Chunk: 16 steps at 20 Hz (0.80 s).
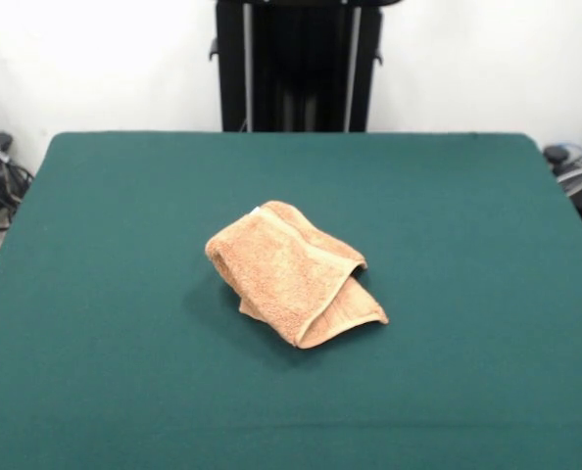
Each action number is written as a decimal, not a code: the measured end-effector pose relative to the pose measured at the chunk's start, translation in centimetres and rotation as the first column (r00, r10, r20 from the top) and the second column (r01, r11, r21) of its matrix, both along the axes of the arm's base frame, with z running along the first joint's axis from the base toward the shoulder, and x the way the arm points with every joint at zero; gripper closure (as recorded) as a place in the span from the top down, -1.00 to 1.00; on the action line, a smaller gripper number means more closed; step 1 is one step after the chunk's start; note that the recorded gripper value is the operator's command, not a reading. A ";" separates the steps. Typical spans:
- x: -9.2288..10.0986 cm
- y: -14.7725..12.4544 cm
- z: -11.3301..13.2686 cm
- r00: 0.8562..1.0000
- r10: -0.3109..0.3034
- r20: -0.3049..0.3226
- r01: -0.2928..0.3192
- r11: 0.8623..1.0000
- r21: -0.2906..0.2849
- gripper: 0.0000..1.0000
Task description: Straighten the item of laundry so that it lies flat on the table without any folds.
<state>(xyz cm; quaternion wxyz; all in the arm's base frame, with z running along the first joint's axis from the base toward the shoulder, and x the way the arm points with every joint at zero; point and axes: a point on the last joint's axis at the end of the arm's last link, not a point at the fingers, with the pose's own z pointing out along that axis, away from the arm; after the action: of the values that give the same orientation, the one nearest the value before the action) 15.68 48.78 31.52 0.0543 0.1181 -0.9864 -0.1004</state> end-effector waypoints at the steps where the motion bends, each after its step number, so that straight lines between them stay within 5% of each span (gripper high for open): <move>1: -1.0 0.6 -0.1 0.999 0.001 0.039 -0.002 1.000 0.015 1.00; 9: -9.6 3.3 -1.6 0.989 -0.038 0.140 0.031 0.998 0.053 1.00; 14: -17.3 3.1 -0.6 0.990 -0.058 0.126 0.057 0.998 0.018 1.00; 16: -19.1 2.5 0.4 0.988 -0.129 0.086 0.131 0.991 -0.017 1.00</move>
<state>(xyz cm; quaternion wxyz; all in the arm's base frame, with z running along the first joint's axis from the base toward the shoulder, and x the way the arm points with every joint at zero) -3.40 51.29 31.96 0.0072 0.0570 -0.9945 -0.0875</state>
